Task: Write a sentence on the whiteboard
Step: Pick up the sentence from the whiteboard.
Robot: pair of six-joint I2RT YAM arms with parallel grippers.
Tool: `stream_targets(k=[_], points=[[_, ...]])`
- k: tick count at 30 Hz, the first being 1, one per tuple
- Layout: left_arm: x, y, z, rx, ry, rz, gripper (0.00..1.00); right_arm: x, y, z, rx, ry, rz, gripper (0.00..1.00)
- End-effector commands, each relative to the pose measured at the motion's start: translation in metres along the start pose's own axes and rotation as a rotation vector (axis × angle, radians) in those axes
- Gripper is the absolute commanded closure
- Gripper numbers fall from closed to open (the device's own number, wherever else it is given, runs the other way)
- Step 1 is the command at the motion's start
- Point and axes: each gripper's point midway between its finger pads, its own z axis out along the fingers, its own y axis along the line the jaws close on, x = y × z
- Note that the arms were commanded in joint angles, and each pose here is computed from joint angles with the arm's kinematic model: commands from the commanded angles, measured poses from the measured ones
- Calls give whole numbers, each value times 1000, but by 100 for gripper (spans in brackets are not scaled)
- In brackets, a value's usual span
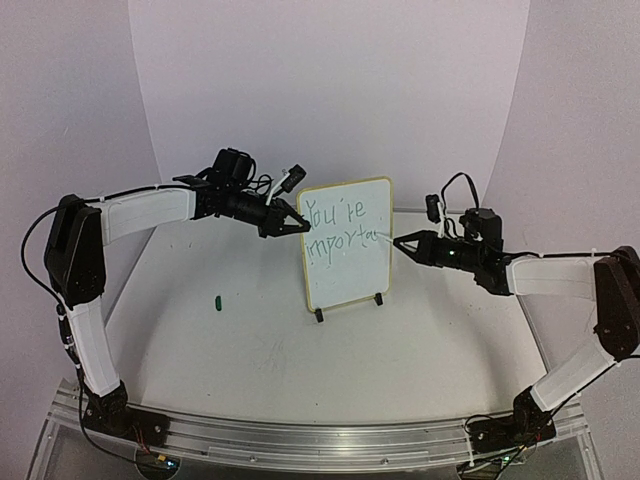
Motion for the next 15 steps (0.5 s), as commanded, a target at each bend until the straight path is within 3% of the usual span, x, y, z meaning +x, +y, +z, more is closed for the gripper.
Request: stream_targets(k=[1, 15], points=[[26, -13, 12, 52, 86, -59, 100, -36, 15, -9, -12, -116, -44, 100], [25, -13, 12, 52, 84, -57, 100, -29, 3, -10, 36, -123, -20, 100]])
